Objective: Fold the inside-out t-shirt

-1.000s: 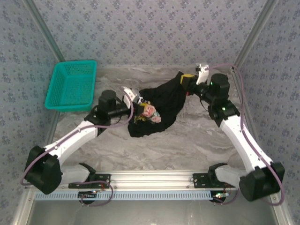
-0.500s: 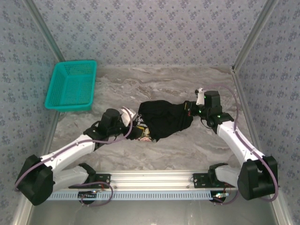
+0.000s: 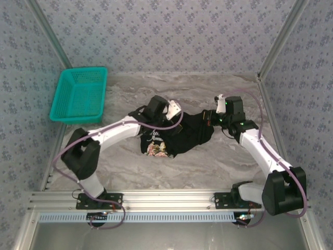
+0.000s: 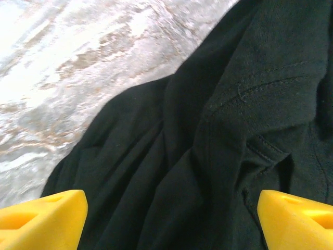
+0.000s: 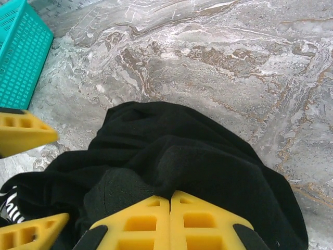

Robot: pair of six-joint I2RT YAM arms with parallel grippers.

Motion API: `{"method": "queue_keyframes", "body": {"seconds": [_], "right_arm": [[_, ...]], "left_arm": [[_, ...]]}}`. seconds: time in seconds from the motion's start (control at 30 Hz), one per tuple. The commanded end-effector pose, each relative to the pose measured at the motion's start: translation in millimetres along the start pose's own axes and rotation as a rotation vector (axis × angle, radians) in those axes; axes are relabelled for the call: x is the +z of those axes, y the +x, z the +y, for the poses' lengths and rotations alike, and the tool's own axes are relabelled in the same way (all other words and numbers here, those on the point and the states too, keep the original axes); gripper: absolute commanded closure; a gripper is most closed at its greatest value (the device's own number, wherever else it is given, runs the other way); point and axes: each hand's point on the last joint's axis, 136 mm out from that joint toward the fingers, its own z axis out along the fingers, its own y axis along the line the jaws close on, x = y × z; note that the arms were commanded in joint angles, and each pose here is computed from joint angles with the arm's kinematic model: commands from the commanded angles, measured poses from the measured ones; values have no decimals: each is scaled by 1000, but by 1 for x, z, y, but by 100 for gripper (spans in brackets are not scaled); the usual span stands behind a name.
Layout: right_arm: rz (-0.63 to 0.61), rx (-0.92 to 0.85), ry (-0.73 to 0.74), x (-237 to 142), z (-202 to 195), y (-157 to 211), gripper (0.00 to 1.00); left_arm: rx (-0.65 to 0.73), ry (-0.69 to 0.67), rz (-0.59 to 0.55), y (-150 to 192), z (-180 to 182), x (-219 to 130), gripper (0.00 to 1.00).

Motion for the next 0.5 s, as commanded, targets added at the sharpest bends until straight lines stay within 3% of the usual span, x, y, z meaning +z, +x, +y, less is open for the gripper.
{"method": "queue_keyframes", "body": {"seconds": [0.0, 0.13, 0.27, 0.47], "right_arm": [[-15, -28, -13, -9, 7, -8, 100], [-17, -22, -18, -9, 7, -7, 100], [-21, -27, -15, -11, 7, -8, 100], [-28, -29, -19, -11, 8, -11, 100]], "left_arm": [[52, 111, 29, -4, -18, 7, 17], [38, 163, 36, -15, -21, 24, 33], [18, 180, 27, -19, -19, 33, 39], [-19, 227, 5, -28, -18, 44, 61]]}}
